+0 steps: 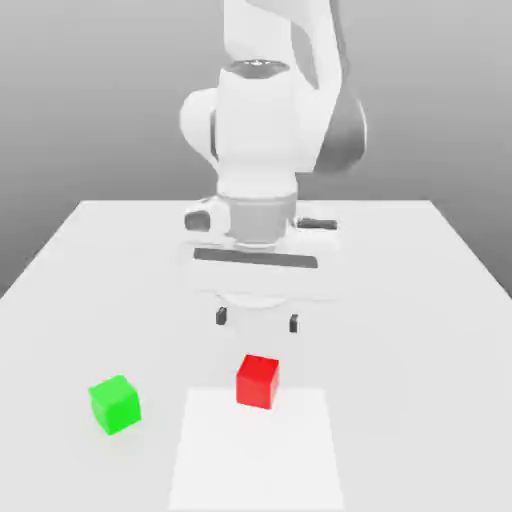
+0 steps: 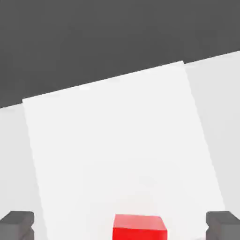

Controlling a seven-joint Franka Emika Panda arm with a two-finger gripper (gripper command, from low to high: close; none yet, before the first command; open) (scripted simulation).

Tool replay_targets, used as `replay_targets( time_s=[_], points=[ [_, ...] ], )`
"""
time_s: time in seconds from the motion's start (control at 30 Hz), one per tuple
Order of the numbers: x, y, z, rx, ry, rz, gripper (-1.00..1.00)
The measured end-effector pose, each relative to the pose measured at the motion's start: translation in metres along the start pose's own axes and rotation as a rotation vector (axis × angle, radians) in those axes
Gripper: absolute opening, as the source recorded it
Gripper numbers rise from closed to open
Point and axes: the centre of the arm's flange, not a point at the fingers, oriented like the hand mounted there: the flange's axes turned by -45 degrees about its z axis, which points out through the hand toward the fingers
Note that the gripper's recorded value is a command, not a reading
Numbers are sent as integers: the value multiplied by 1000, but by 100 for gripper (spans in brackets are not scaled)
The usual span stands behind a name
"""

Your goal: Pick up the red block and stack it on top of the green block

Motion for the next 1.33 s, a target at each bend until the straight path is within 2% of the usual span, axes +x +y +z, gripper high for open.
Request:
replay_targets(
  time_s=[0.2, 0.23, 0.47, 0.73, 0.83, 1.03, 1.2, 1.23, 1.33],
  points=[
    [-11, 3, 58, -7, -27, 9, 0],
    [-12, 3, 64, -7, -27, 9, -100],
    [-13, 3, 65, -8, -26, 8, -100],
    [-11, 2, 11, -8, -26, 8, -100],
    [18, 39, -6, -5, -26, 62, -100],
    [68, 171, -26, -8, -25, 216, -100],
    [71, 187, 18, -9, -25, 227, -100],
    [70, 187, 26, -10, -25, 227, 100],
    [70, 187, 26, -10, -25, 227, 100]
  ],
)
